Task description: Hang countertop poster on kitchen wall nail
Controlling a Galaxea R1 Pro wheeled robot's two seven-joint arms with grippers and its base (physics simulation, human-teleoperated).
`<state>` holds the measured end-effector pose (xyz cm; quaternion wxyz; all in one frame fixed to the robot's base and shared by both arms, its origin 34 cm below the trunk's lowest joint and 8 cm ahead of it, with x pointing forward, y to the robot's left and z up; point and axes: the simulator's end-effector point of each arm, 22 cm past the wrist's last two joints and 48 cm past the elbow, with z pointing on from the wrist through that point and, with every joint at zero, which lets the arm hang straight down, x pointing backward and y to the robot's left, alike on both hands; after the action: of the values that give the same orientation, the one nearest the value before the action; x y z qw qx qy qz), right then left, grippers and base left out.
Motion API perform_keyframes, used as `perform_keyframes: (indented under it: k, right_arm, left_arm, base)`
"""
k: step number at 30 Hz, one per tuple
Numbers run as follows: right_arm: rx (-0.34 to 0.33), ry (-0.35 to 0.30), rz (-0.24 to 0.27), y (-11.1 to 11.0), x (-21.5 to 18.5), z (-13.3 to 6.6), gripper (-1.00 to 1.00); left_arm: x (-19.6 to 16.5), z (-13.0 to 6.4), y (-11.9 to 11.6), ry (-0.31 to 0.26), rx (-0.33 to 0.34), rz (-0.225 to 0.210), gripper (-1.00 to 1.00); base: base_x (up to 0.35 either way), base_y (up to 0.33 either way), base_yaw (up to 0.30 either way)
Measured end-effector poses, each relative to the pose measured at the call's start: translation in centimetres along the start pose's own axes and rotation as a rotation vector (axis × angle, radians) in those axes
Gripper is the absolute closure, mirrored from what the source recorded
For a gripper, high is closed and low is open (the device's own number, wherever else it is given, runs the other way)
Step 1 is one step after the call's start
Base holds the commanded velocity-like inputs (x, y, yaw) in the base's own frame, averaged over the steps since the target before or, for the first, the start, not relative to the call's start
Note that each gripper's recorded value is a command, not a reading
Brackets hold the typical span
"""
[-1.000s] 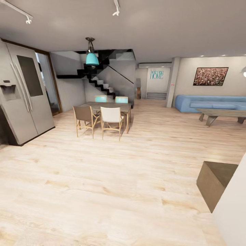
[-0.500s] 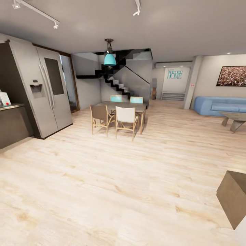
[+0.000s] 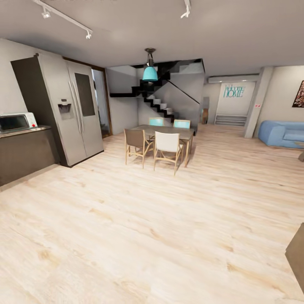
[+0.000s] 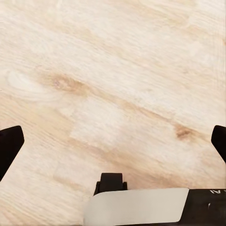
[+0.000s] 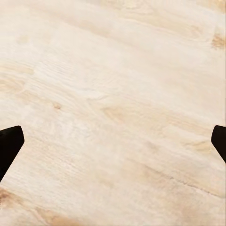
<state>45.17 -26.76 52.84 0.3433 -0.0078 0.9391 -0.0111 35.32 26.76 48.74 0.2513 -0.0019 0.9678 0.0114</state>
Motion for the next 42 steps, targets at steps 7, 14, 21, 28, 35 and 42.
perform_keyframes:
  k: [7,14,21,28,35,42]
  right_arm:
    - [-0.001,-0.001,-0.001,0.03,-0.02,0.0,-1.0]
    - [-0.001,-0.001,-0.003,0.05,-0.03,0.0,-1.0]
    - [-0.001,-0.001,-0.004,0.05,-0.03,0.0,-1.0]
    - [-0.001,-0.001,-0.004,0.05,-0.03,0.0,-1.0]
    - [-0.001,-0.001,-0.004,0.07,-0.03,0.0,-1.0]
    - [-0.001,-0.001,-0.005,0.08,-0.01,0.0,-1.0]
  left_arm:
    - [0.0,0.0,0.01,0.0,0.0,0.0,-1.0]
    - [0.0,0.0,0.09,0.0,-0.001,0.001,-1.0]
    - [0.0,0.0,0.11,0.0,-0.001,0.001,-1.0]
    - [0.0,0.0,0.12,0.0,-0.001,0.001,-1.0]
    - [0.0,0.0,0.13,0.0,-0.002,0.0,-1.0]
    - [0.0,0.0,0.14,0.0,-0.002,0.0,-1.0]
  base:
    - [0.0,-0.014,0.284]
    - [0.0,-0.002,0.288]
    - [0.0,0.0,0.288]
    - [0.0,0.0,0.288]
    - [0.0,0.0,0.288]
    - [0.0,0.0,0.288]
